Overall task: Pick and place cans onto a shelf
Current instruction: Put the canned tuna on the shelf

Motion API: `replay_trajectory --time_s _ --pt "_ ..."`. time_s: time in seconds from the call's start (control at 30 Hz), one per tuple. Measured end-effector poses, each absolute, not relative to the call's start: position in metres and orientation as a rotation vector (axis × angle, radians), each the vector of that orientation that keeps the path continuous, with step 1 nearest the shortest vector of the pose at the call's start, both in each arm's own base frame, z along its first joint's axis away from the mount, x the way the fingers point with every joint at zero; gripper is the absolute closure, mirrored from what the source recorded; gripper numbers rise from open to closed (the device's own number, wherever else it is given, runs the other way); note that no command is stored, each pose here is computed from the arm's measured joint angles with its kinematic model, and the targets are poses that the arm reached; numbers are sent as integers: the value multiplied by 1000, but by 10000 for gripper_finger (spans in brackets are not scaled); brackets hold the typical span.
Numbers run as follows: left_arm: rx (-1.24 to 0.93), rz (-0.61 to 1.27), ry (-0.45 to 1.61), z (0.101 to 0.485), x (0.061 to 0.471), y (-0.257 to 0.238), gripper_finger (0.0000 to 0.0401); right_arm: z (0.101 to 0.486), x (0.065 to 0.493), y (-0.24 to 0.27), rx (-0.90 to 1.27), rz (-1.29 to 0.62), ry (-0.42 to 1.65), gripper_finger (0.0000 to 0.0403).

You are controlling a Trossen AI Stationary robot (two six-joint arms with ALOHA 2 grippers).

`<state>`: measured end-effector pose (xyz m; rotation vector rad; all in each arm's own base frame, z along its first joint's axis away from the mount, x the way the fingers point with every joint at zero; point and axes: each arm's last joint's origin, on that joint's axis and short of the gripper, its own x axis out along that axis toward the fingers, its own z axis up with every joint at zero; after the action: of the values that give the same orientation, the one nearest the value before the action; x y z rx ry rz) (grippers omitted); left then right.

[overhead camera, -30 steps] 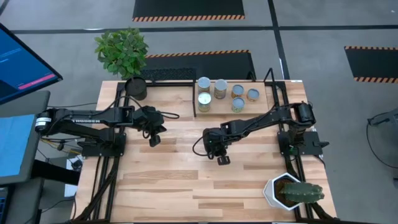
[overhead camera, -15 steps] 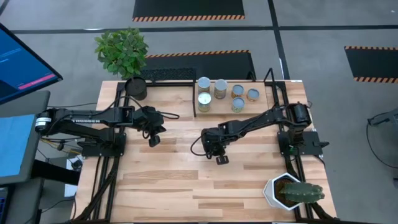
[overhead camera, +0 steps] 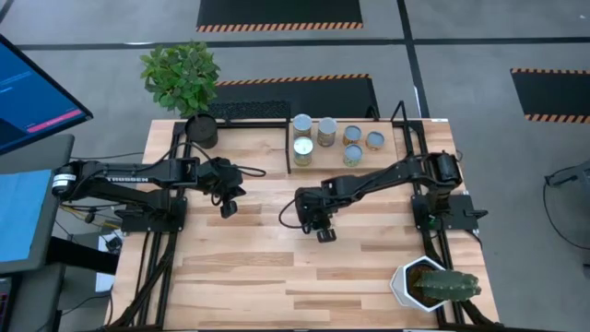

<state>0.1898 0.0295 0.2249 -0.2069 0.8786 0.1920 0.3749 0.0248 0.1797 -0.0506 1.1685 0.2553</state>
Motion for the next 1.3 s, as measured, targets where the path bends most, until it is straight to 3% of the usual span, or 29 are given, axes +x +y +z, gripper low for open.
replay_trajectory --time_s 1.3 --pt "-191 188 880 225 190 30 401 172 368 42 -90 249 1200 283"
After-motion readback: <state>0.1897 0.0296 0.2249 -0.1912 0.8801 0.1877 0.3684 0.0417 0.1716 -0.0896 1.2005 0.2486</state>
